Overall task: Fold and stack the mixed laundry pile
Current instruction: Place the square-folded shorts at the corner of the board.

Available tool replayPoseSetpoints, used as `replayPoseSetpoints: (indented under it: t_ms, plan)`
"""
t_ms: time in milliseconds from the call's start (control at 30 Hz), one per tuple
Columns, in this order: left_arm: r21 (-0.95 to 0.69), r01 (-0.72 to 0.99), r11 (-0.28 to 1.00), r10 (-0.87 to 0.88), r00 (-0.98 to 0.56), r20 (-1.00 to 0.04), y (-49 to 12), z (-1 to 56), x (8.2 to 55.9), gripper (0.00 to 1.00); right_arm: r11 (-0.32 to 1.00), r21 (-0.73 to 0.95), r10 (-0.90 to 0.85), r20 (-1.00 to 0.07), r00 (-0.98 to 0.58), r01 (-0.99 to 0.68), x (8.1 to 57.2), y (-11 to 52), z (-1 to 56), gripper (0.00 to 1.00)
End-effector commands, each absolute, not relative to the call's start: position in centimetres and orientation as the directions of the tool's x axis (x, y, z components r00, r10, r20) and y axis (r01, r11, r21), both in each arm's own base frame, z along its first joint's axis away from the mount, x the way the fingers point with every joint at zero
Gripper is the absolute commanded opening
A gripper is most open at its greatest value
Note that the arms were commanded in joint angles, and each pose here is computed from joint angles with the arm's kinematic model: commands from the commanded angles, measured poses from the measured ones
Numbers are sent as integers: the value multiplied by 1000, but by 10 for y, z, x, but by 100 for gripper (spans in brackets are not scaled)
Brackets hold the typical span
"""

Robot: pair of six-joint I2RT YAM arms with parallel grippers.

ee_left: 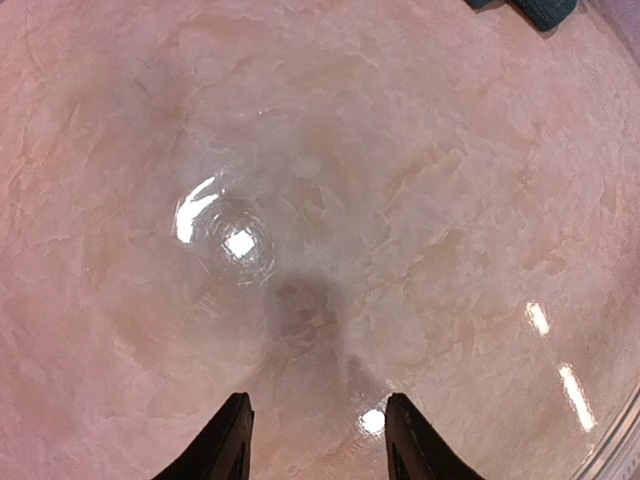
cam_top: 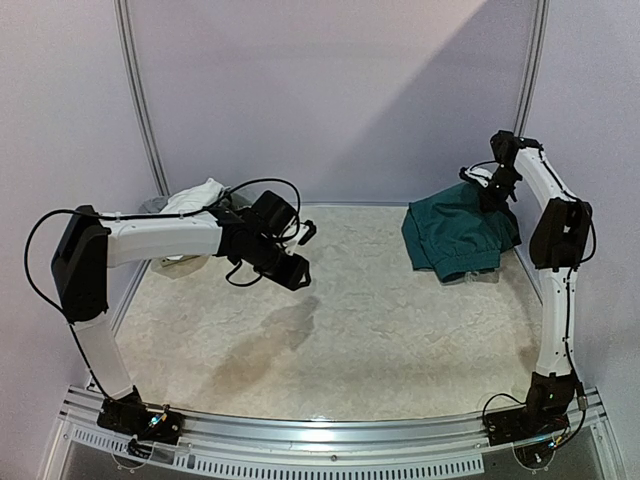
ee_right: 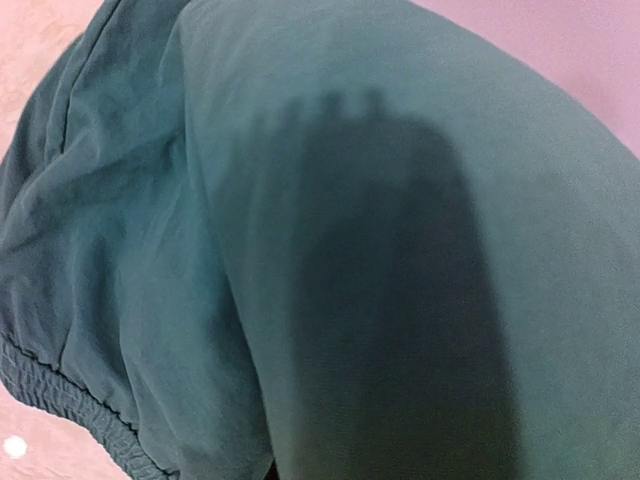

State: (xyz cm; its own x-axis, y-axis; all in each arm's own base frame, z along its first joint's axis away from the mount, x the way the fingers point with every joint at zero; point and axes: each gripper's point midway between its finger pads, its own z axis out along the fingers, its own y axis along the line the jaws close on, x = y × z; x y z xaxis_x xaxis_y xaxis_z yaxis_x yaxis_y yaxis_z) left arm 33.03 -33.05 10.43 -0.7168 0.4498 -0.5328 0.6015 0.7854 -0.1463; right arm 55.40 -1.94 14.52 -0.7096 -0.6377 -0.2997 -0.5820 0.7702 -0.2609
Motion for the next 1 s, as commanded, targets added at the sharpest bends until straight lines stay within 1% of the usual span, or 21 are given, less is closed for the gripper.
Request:
replayPoseSetpoints:
  t_ms: [0,200,467,600,767,900,933,967]
  plan:
    - [-145,627,766,489,-714,-501,-334,93,318,46,730,-449,-676,-364,-640,-515,568,-34,219,0]
    - [-142,635,759,501,-710,-495,-332,89,315,46,713,-501,-686,-355,-636,-490,565,-42,238,0]
    - [-150,644,750,505,-704,-500,-332,91,307,46,718,-596,-642,-370,-671,-358,581,-79,254,0]
    - [-146,646,749,510,-704,-494,-331,89,303,46,742,-598,-597,-382,-706,-303,594,-97,235,0]
    - [-139,646,751,518,-706,-483,-329,87,300,46,787,-575,-525,-431,-734,-225,615,-115,203,0]
    - [-129,644,754,522,-707,-478,-328,86,300,46,795,-587,-484,-460,-745,-154,633,-126,181,0]
    - [-129,644,754,522,-707,-477,-329,86,299,46,795,-591,-473,-467,-747,-134,635,-128,179,2]
    - [-130,644,754,523,-708,-475,-329,85,298,46,794,-596,-466,-467,-752,-122,637,-130,174,8]
